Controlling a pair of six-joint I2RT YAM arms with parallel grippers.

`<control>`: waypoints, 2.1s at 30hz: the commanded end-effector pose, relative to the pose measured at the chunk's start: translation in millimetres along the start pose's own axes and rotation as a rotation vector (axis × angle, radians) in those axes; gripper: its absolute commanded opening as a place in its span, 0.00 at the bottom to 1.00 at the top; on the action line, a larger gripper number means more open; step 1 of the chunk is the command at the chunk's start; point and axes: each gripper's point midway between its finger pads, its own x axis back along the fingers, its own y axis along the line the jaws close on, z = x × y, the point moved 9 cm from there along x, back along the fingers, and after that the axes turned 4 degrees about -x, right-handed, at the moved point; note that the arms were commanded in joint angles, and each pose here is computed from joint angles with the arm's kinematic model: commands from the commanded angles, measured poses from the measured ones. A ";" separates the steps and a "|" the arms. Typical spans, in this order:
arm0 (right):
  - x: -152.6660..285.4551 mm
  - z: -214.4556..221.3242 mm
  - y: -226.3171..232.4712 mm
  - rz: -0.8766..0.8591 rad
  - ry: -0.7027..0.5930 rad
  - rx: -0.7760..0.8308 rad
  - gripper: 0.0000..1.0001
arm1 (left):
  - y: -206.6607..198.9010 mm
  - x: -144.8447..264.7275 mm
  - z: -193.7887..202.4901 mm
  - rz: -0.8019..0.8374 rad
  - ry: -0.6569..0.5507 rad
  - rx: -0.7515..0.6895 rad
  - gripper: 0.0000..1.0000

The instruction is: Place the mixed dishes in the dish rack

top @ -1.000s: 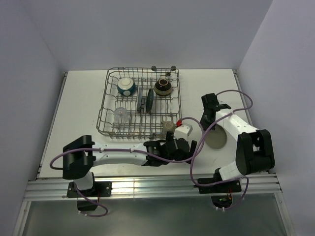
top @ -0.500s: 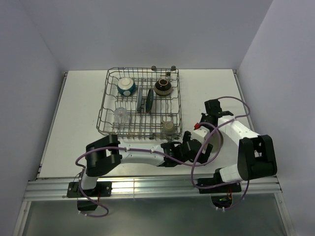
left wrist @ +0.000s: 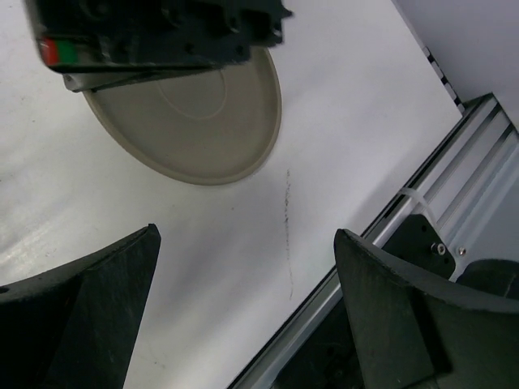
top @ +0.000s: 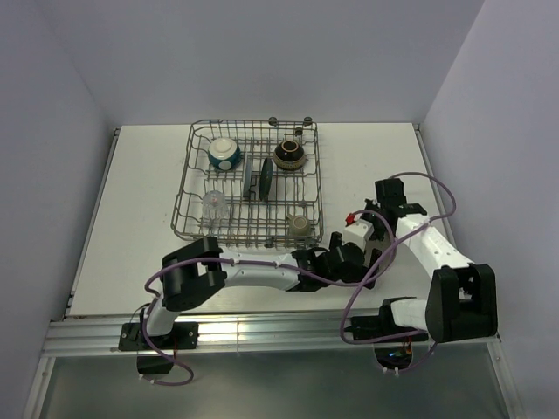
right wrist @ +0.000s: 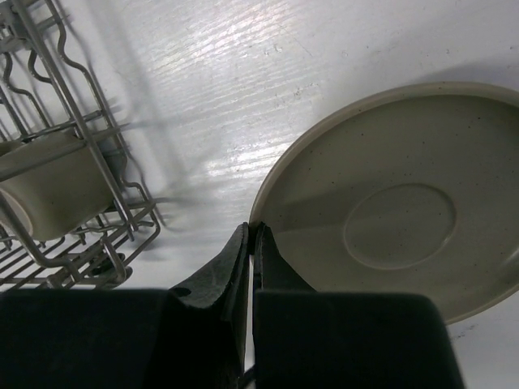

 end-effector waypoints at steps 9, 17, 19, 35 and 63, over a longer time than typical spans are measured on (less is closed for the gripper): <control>14.6 5.9 2.9 -0.104 -0.006 -0.018 0.00 | 16.9 -24.1 -15.2 -0.030 -0.008 0.176 0.90; 19.0 6.6 2.0 -0.145 -0.001 -0.039 0.00 | 29.7 -42.6 2.6 -0.053 0.004 0.227 0.86; 19.9 7.7 2.8 -0.174 0.012 -0.044 0.00 | 36.4 -45.0 7.5 -0.065 -0.012 0.239 0.84; 21.1 12.6 6.5 -0.268 0.050 -0.095 0.00 | 36.8 -43.1 -4.9 -0.011 -0.167 0.265 0.61; 164.2 -29.7 35.8 -0.368 -0.315 0.069 1.00 | 32.2 81.5 -48.2 0.056 -0.116 0.248 0.00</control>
